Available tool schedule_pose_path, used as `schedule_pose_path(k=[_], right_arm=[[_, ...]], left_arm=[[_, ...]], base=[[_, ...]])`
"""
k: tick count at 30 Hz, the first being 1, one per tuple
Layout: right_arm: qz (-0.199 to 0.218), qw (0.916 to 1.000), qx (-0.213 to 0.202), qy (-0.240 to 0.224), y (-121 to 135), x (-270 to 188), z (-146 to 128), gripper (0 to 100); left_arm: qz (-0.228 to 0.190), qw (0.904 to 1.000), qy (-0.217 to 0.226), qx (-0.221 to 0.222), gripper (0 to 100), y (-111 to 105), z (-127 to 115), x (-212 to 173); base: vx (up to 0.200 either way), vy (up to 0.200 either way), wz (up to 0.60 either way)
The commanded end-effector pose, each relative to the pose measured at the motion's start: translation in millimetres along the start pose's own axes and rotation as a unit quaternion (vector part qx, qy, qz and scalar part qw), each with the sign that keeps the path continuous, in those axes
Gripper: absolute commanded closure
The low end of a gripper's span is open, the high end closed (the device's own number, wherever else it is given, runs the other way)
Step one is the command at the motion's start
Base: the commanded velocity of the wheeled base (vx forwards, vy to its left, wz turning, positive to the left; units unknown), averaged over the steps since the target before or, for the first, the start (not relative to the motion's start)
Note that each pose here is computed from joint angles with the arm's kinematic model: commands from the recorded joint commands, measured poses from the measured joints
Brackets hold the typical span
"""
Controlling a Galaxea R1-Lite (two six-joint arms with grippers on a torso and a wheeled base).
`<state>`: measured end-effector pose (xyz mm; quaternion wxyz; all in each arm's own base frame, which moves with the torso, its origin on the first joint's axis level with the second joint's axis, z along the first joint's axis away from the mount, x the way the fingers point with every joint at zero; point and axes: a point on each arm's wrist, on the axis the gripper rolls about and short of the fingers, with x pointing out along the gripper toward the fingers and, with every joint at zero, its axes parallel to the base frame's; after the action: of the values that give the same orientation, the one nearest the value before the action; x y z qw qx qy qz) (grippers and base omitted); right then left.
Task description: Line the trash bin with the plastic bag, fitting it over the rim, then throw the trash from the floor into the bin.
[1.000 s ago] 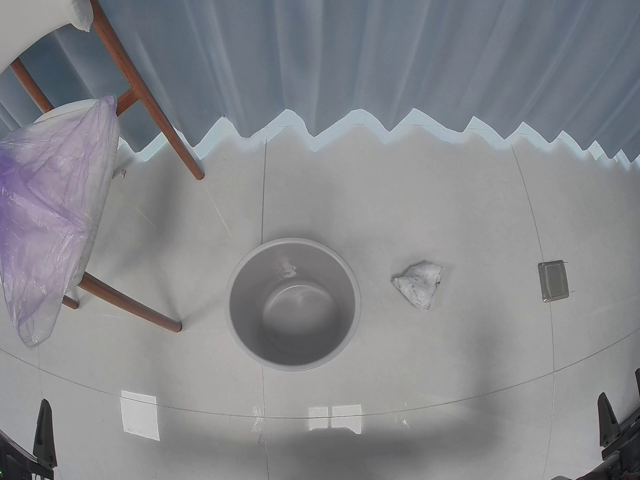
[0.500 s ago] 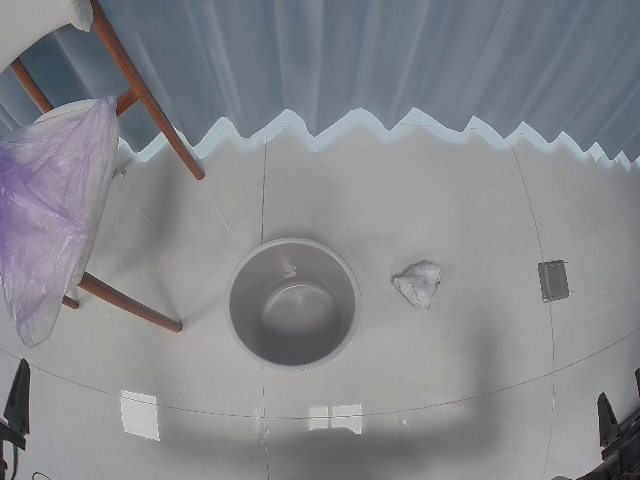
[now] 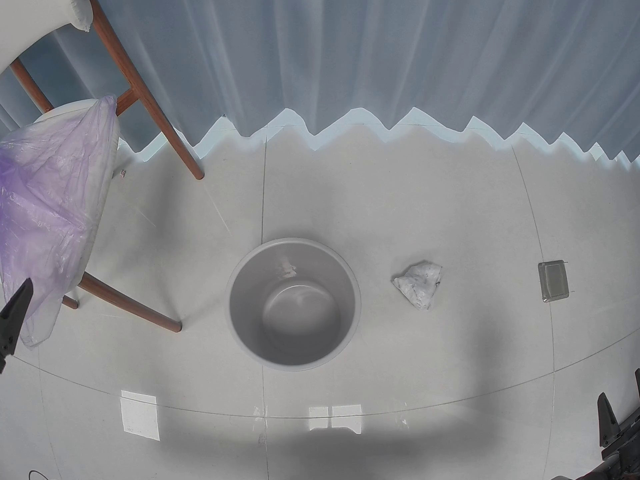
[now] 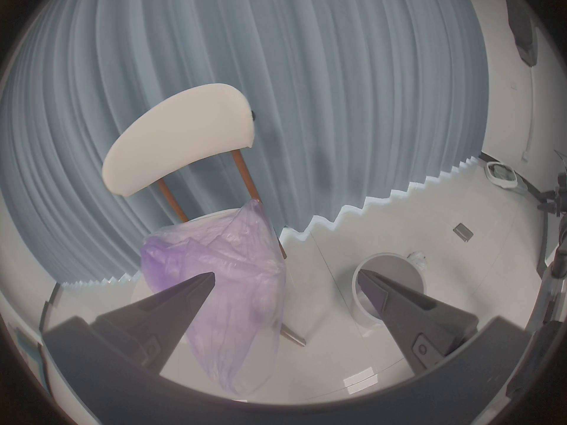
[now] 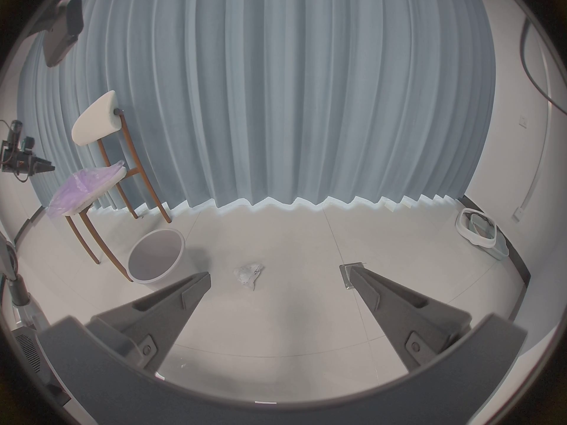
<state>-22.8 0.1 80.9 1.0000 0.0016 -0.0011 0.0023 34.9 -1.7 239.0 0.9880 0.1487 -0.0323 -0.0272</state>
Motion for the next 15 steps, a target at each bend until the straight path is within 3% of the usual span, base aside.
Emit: schedule_pose_path(k=[1,15], right_arm=[[0.000,1.0000,0.000,0.000,0,0,-5,0],[0.005,1.0000,-0.001,0.000,0,0,-5,0]], left_arm=[[-0.026,0.9992,0.024,0.021,0,3,6,36],[-0.078,0.9916,0.032,0.098,0,-2,6,66]], base=[[0.000,0.000,0.00],[0.000,0.000,0.00]])
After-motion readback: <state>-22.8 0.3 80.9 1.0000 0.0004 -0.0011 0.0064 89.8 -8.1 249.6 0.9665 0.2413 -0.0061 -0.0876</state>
